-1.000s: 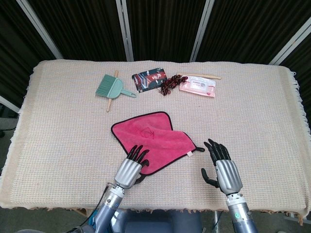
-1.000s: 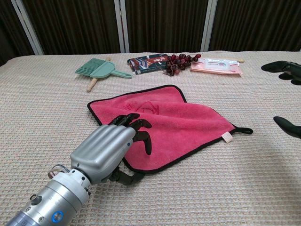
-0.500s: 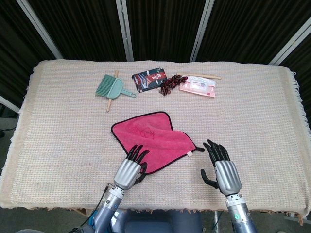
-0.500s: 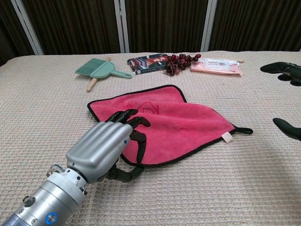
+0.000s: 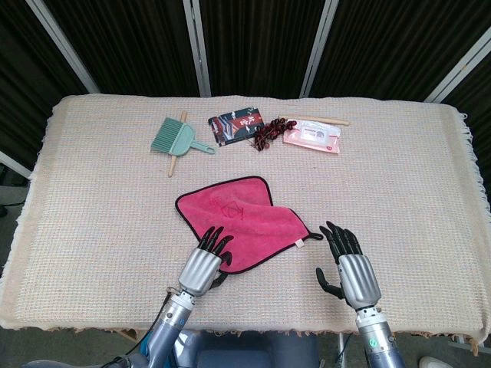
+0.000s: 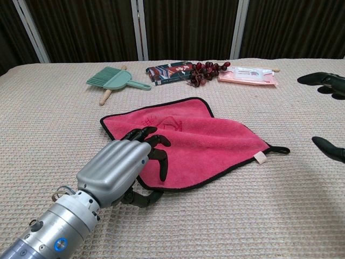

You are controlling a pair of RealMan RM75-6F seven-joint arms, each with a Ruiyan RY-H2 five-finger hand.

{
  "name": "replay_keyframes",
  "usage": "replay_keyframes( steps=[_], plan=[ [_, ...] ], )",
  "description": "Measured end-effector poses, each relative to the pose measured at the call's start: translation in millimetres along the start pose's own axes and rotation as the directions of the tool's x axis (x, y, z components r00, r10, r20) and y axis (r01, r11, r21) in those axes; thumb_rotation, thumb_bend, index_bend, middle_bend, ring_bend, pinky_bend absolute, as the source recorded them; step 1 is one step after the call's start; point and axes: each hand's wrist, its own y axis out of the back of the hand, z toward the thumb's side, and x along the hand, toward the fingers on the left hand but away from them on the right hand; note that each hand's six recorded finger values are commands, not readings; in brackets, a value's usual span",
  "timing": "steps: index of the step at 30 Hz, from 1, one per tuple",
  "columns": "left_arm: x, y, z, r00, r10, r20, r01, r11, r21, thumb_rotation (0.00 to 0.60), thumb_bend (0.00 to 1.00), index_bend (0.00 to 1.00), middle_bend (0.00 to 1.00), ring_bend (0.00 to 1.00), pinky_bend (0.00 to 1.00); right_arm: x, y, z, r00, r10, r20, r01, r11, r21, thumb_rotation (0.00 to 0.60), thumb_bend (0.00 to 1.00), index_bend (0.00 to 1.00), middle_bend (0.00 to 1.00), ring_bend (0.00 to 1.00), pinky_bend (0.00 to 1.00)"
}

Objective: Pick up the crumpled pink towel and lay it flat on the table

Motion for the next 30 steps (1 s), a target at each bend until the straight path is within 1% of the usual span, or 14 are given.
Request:
replay_keyframes(
  steps=[8, 17, 22, 27, 30],
  plan=[
    [-7, 4, 1, 1.000, 0.011, 0.020, -0.011, 1.000, -0.007, 0.600, 0.47, 0.57, 0.18, 0.00, 0.00, 1, 1, 0, 1.000, 0.000, 0.000, 0.000, 1.000, -0.004, 0.600, 0.43, 0.08, 0.00, 0.00, 0.00],
    [-16, 11, -15, 1.000, 0.015, -0.003, -0.015, 1.000, -0.008, 0.600, 0.48, 0.57, 0.18, 0.00, 0.00, 3, -2, 2, 1.000, 0.011, -0.006, -0.011, 1.000, -0.001, 0.600, 0.43, 0.08, 0.00, 0.00, 0.00],
    [-28, 18, -15, 1.000, 0.016, 0.020, -0.016, 0.999, -0.029, 0.600, 0.49, 0.57, 0.17, 0.00, 0.00, 3, -3, 3, 1.000, 0.012, -0.007, -0.012, 1.000, 0.004, 0.600, 0.43, 0.08, 0.00, 0.00, 0.00],
    [-41, 20, -15, 0.999, 0.002, 0.038, -0.001, 0.999, -0.042, 0.600, 0.49, 0.56, 0.17, 0.00, 0.00, 3, -4, 3, 1.000, 0.013, -0.008, -0.013, 1.000, 0.005, 0.600, 0.43, 0.08, 0.00, 0.00, 0.00],
    [-46, 17, -15, 0.999, -0.019, 0.039, 0.020, 0.999, -0.041, 0.600, 0.49, 0.56, 0.17, 0.00, 0.00, 4, -4, 5, 1.000, 0.013, -0.012, -0.013, 1.000, 0.006, 0.600, 0.43, 0.08, 0.00, 0.00, 0.00]
  ],
)
